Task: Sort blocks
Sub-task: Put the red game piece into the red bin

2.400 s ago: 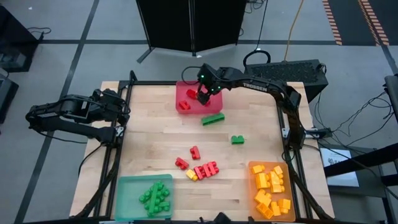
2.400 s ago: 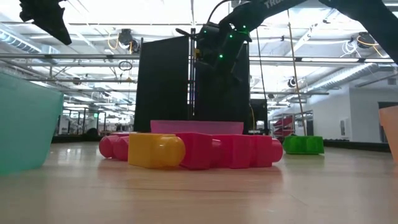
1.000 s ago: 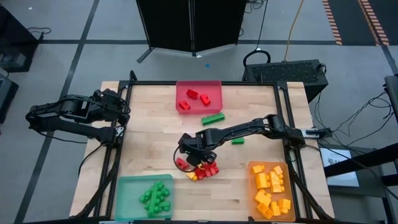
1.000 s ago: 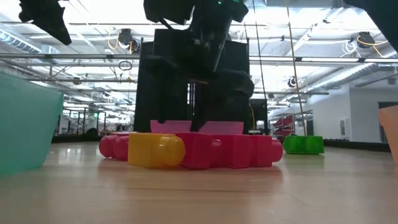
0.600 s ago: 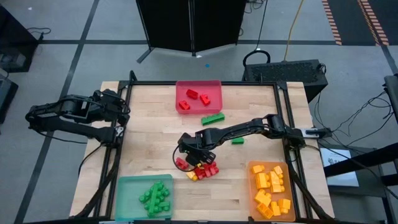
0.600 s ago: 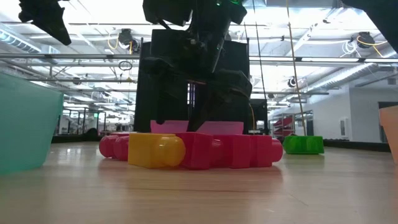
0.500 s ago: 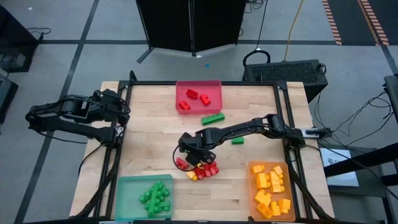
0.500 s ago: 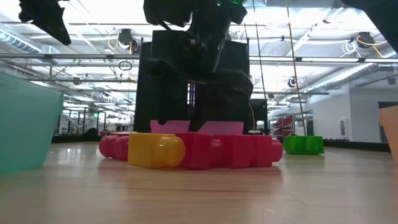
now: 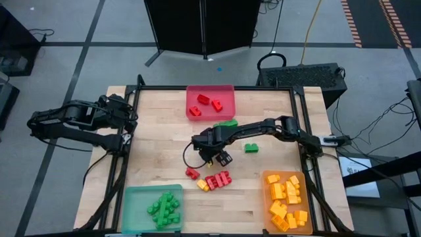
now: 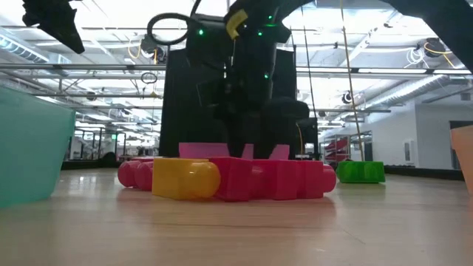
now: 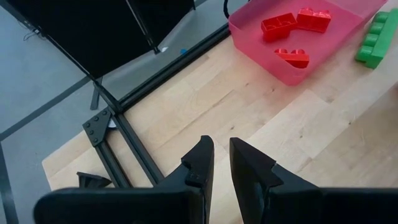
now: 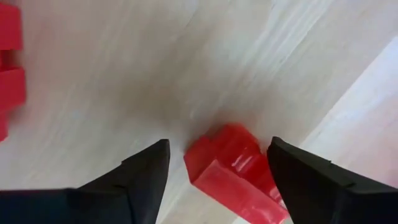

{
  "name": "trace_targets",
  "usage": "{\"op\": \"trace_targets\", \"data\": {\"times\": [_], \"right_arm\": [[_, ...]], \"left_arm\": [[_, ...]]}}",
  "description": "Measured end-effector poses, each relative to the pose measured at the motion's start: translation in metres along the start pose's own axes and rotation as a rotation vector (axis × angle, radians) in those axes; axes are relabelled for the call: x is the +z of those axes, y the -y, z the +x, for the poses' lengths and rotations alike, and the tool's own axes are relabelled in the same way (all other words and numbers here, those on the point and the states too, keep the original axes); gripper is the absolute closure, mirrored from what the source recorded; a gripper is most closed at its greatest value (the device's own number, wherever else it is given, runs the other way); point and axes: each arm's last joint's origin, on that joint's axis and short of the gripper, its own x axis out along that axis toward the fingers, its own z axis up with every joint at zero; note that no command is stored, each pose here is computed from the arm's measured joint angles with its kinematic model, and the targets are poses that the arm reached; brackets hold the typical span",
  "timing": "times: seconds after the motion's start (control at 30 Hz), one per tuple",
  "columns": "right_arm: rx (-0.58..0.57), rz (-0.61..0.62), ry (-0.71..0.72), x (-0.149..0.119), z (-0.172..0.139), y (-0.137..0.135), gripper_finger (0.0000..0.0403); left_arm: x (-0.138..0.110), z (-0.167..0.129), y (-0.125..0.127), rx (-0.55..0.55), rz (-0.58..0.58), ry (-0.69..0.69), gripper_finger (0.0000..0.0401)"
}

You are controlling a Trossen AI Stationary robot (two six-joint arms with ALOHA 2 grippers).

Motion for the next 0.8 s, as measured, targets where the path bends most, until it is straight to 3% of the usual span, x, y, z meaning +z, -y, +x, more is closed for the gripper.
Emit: {"op": "trace_targets", "data": {"times": [0.5, 0.8], "right_arm": [[-0.012, 0.004, 0.0, -0.01, 0.0, 0.016, 0.0161], [-0.001, 0.273, -0.016, -0.018, 0.0, 0.024, 0.016]], "left_arm": [[0.0, 0.0, 0.0, 0.003, -0.002, 0.003, 0.0342], [0.0, 0.0, 0.0, 0.003, -0.003, 0.002, 0.0342]]}}
